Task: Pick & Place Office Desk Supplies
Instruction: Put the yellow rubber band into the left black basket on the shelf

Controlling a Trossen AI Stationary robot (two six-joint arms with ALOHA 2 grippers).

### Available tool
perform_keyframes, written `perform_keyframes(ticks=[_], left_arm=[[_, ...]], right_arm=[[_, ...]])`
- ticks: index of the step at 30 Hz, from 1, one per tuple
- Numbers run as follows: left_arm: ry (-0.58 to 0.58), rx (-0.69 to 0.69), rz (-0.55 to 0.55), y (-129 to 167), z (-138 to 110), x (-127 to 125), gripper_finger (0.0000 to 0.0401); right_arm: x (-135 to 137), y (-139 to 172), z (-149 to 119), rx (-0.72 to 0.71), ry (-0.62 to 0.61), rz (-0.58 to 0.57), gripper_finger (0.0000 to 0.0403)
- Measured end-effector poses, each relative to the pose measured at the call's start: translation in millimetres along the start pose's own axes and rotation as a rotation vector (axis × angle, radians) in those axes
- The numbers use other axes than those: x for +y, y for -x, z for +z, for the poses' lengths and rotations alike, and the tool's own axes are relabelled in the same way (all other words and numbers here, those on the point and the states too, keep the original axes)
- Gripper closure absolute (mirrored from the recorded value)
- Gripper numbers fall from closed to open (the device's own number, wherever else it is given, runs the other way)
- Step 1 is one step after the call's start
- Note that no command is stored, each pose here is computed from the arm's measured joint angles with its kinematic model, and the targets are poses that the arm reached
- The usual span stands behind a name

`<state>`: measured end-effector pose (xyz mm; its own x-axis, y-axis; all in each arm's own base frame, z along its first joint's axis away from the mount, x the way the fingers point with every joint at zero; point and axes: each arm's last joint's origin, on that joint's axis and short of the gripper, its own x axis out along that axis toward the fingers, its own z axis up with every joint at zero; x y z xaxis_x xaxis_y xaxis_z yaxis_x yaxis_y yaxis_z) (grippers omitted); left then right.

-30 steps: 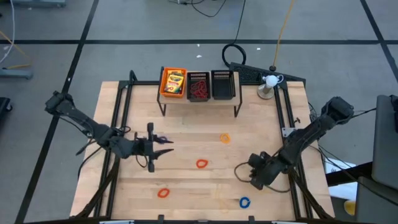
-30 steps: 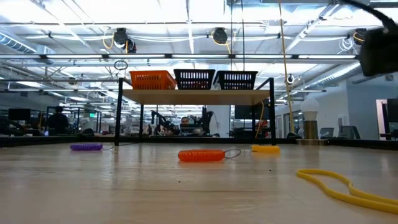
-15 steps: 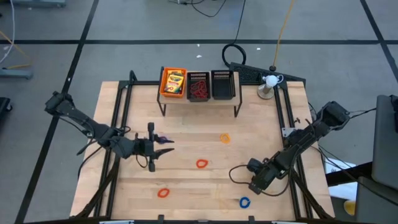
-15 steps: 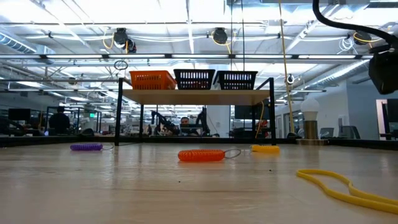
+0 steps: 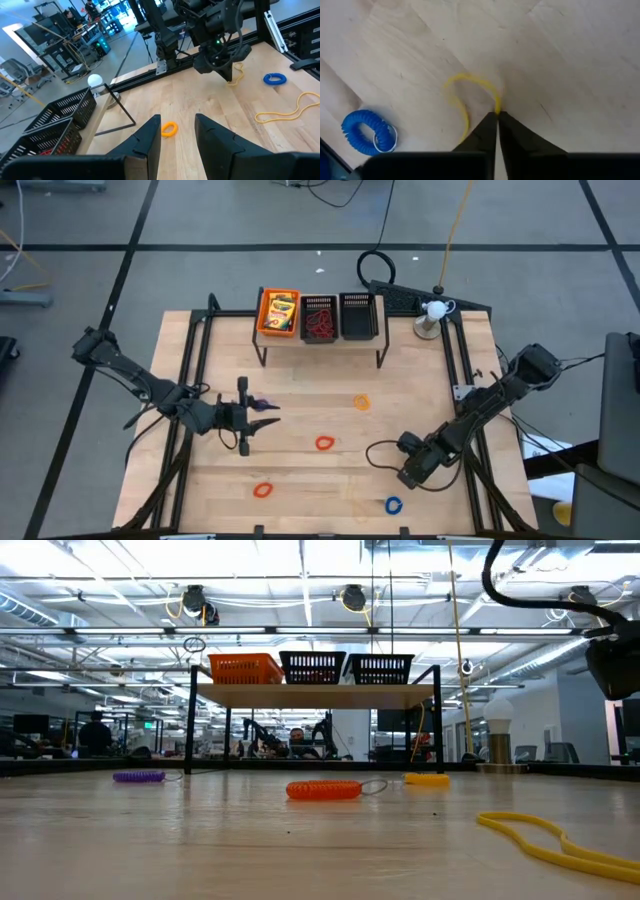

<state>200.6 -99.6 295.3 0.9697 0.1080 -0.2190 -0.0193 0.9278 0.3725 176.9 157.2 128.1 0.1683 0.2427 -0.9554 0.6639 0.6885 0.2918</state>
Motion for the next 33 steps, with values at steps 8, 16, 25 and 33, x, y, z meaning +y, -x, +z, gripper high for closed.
perform_keyframes(ticks=[8, 16, 25, 33], left_arm=[[0.0, -0.001, 0.0, 0.0, 0.2, 0.1, 0.0284], [0.009, -0.001, 0.0, 0.1, 0.4, 0.1, 0.0284], [0.033, 0.005, -0.001, 0.1, -0.3, 0.0, 0.0284], [0.049, 0.014, -0.003, 0.1, -1.3, -0.2, 0.0284]], right_arm=[[-2.6, -9.6, 0.1, 0.043, -0.033, -0.075, 0.0402], [30.3, 52.4, 9.2, -0.203, 0.266, 0.133, 0.0403], [43.1, 131.9, 14.6, -0.694, 0.656, 0.236, 0.0403], [43.3, 177.2, 36.0, -1.148, 0.835, 0.122, 0.0403]])
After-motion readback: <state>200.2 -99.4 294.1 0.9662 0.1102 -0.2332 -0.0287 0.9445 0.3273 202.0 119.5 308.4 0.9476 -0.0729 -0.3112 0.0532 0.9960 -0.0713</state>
